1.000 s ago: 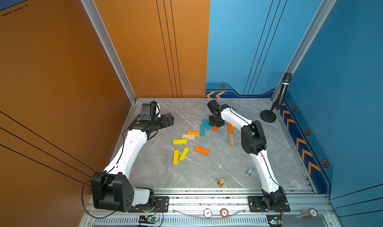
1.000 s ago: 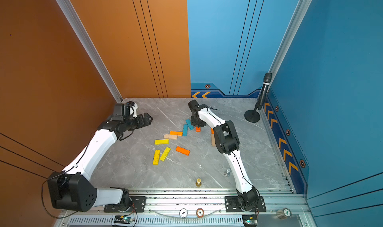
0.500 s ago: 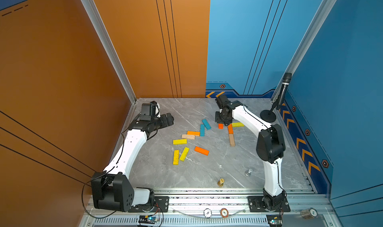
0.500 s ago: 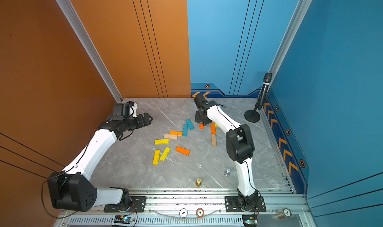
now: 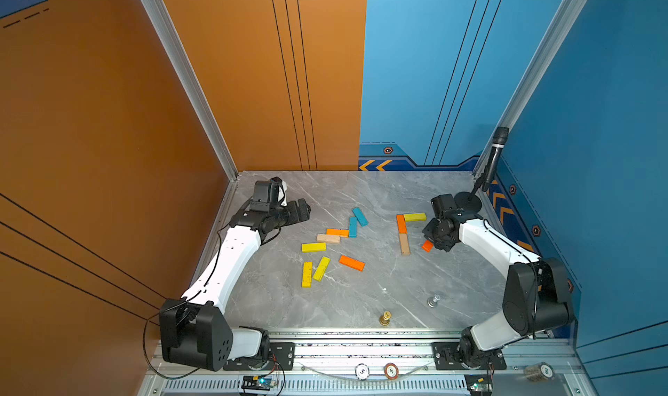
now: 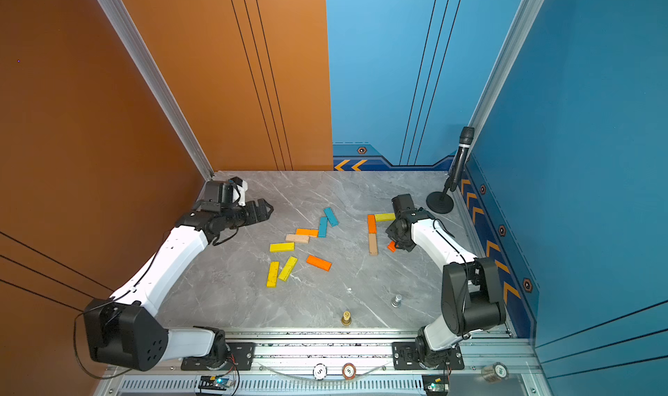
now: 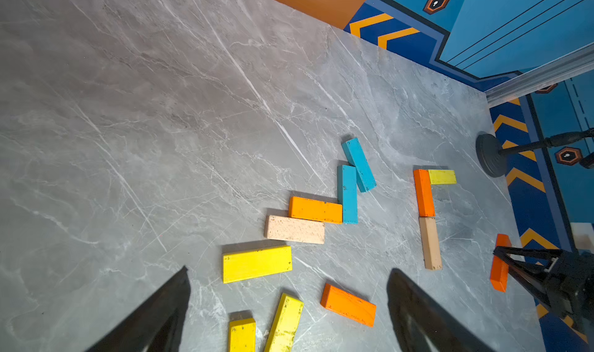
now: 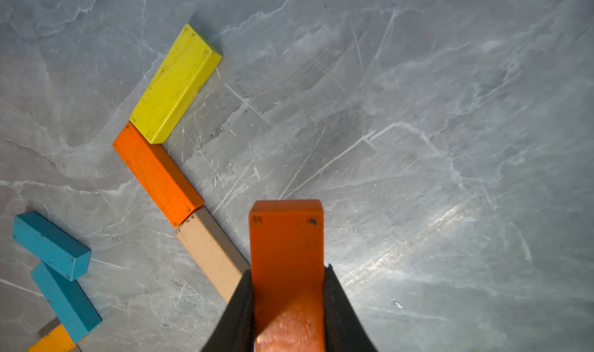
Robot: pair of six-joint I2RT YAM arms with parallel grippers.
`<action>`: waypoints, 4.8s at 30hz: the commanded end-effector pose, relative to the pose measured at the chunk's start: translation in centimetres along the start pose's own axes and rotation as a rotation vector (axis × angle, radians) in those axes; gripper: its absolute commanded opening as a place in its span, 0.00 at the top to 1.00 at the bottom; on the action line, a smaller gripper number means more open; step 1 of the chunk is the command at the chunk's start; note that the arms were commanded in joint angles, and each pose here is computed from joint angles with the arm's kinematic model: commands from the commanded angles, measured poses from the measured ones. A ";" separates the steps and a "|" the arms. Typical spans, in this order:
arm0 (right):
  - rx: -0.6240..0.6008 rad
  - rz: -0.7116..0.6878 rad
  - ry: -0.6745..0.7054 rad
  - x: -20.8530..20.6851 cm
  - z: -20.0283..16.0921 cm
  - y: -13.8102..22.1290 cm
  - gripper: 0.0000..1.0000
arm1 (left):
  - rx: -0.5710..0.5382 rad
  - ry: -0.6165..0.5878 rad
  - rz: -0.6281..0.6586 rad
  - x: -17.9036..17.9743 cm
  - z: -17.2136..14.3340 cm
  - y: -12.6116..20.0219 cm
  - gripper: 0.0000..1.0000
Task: Assemble the number 6 with building blocks
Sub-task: Place the building block at the center of the board, then assemble the building block at the center of the board.
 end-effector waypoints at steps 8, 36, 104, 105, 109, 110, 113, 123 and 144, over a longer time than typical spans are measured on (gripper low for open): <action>-0.069 -0.001 -0.351 0.0 0.9 -2.8 0.74 | 0.017 -0.017 -0.033 -1.0 -0.8 0.0 0.05; -0.170 -0.121 -0.678 2.7 0.7 -6.9 0.70 | 0.023 -0.019 -0.027 -1.0 -1.0 -0.2 0.04; 0.142 0.019 0.484 1.5 3.3 -6.4 0.18 | 0.187 -0.115 0.016 -2.1 -3.5 -4.4 0.04; 0.146 0.022 0.484 1.6 3.2 -6.5 0.18 | 0.190 -0.112 0.015 -2.0 -3.5 -4.4 0.04; 0.135 0.026 0.501 1.9 3.0 -6.6 0.16 | 0.201 -0.105 0.015 -2.0 -3.4 -4.9 0.04; 0.136 0.025 0.499 1.8 2.9 -6.8 0.16 | 0.205 -0.104 0.013 -2.0 -3.4 -5.1 0.04; 0.153 0.037 0.491 1.9 2.7 -7.3 0.16 | 0.207 -0.106 0.013 -2.0 -3.5 -4.9 0.04; 0.154 0.083 0.433 2.0 2.3 -7.1 0.18 | 0.204 -0.110 0.006 -2.1 -3.4 -4.8 0.04; 0.105 0.050 0.509 2.0 2.2 -5.5 0.22 | 0.201 -0.106 -0.012 -2.5 -3.3 -4.2 0.03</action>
Point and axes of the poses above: each gripper's point midway between its finger pads, its own y axis back along the fingers, its own x axis along the line the jaws close on, z = x × y, the point moved 6 cm from there along y, back along the fingers, and after that the axes turned 1 degree about -y, right-handed, at the moved point
